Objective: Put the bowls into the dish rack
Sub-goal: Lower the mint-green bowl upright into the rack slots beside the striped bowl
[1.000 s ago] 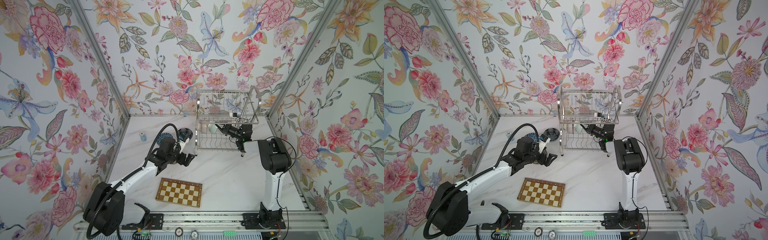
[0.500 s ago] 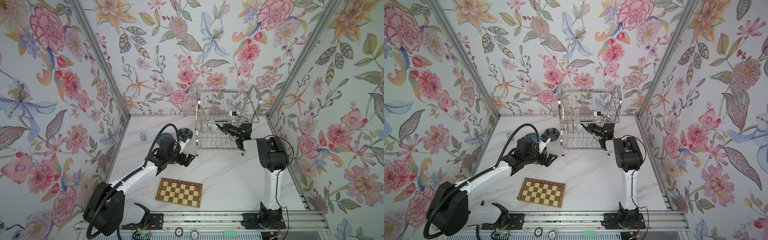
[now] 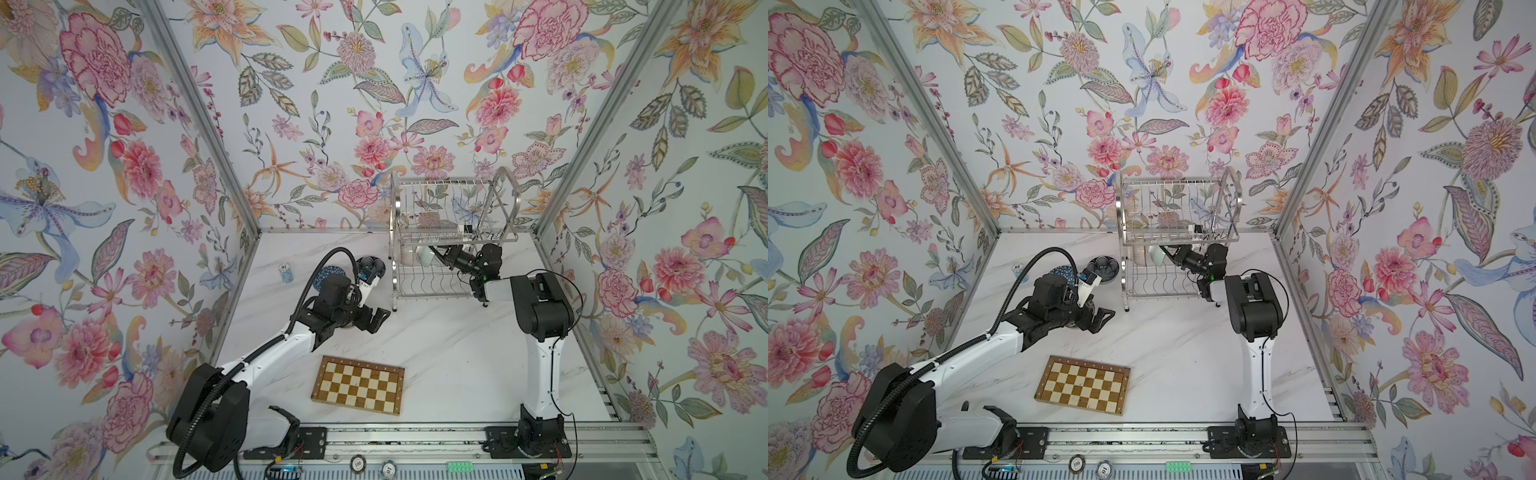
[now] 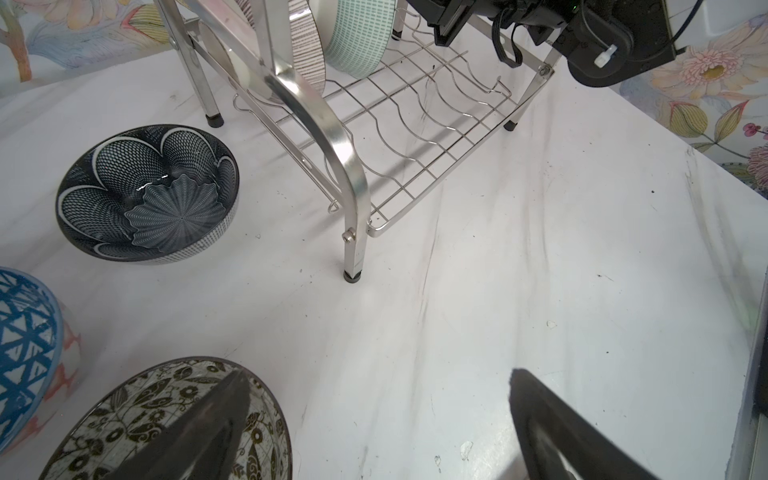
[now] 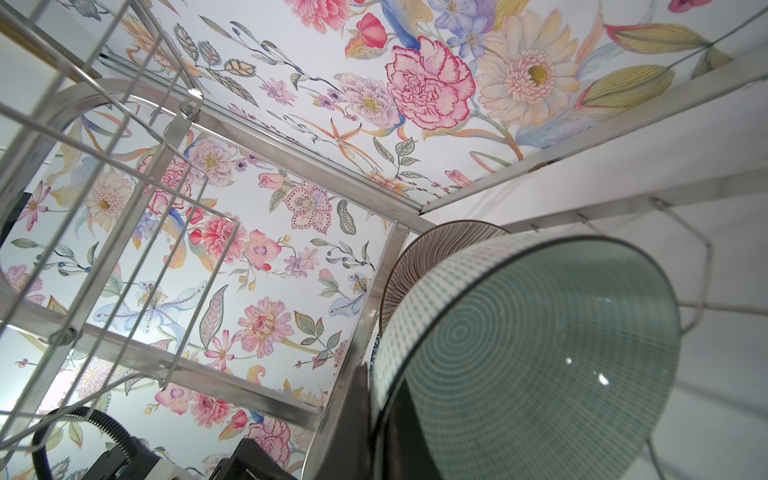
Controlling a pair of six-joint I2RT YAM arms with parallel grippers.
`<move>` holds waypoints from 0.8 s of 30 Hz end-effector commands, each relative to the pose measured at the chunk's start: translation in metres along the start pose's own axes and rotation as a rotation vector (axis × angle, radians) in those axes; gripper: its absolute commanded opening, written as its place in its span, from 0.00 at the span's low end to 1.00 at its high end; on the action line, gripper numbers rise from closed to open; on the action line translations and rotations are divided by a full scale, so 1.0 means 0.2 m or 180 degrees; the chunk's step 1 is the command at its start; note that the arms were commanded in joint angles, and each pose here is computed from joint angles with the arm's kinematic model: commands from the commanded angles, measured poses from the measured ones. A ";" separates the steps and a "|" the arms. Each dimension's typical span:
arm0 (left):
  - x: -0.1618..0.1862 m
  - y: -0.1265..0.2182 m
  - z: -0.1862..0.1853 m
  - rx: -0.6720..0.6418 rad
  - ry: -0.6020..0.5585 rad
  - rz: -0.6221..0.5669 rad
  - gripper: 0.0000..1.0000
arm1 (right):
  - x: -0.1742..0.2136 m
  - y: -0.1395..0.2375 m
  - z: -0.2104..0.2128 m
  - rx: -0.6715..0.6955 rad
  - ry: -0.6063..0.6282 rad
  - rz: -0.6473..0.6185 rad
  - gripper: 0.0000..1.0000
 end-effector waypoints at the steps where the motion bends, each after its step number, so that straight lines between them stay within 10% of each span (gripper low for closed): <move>1: 0.01 -0.02 -0.01 0.0066 -0.0038 0.0049 0.99 | -0.05 -0.02 0.07 -0.0191 0.0200 -0.0087 0.02; 24: 0.01 -0.02 -0.02 0.0080 -0.0036 0.0047 0.99 | -0.04 -0.07 0.10 -0.0325 0.0217 -0.0050 0.02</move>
Point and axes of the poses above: each gripper's point midway between its finger pads, its own y axis back along the fingers, its own z axis along the line the jaws close on, x = y × z, the point moved 6 cm from there along y, back along the fingers, and after that the axes turned 14 degrees about -y, right-handed, at the moved point
